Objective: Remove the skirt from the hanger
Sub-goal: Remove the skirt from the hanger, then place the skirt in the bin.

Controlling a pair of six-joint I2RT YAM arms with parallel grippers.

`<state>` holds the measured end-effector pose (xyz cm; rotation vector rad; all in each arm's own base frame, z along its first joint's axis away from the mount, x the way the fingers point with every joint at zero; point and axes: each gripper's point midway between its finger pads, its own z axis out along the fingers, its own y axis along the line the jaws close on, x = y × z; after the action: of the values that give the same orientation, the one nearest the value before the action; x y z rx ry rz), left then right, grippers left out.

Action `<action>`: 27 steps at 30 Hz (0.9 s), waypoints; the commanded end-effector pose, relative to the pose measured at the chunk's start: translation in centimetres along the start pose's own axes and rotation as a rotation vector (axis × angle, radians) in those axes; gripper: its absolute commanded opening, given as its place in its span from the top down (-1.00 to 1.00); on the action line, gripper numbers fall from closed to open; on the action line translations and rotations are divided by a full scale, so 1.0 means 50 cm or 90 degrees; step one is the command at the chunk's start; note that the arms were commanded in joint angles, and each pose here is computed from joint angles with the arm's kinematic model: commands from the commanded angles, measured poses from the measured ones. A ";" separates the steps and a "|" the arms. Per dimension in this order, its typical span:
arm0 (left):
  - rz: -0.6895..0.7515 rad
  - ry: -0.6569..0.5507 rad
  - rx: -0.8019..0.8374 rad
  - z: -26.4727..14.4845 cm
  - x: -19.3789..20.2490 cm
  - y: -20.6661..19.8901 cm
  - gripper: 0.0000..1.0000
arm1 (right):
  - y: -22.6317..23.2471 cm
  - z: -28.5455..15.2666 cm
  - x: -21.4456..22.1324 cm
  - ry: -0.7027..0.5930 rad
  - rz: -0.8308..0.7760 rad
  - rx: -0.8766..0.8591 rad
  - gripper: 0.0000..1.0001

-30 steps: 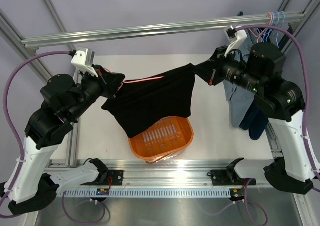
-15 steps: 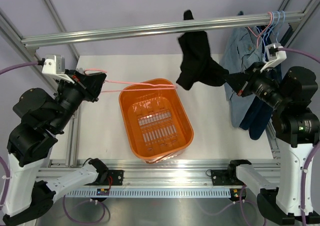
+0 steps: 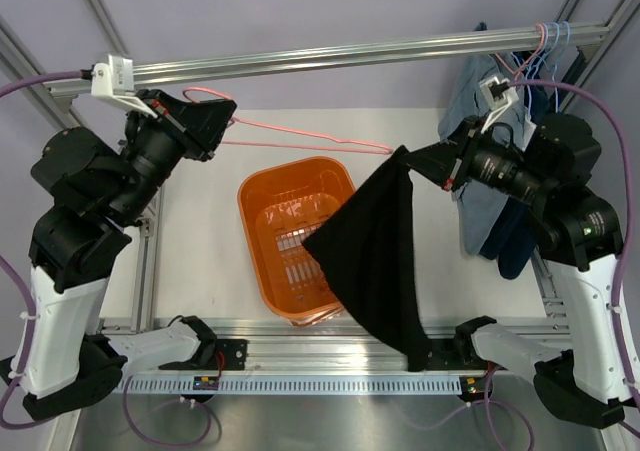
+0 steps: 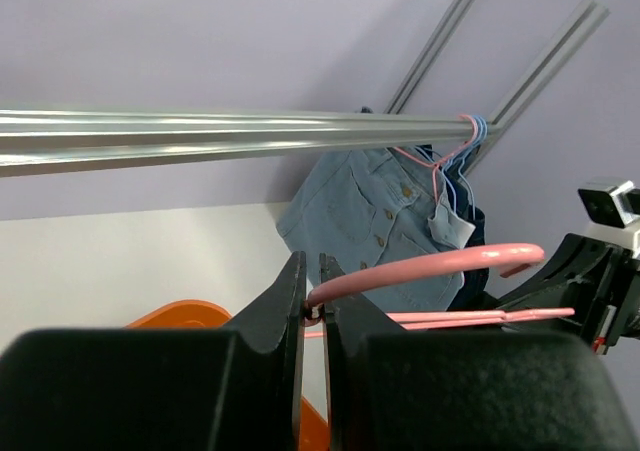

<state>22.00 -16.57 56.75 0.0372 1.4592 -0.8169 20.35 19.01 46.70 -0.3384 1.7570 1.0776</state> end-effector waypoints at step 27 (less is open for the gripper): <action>-0.060 -0.163 -0.078 -0.130 -0.149 0.036 1.00 | 0.093 0.279 0.002 0.034 -0.009 -0.085 0.50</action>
<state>16.79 -9.46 62.11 -0.1229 1.2262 -0.8245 25.96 33.11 45.22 -0.4986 1.8539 1.2119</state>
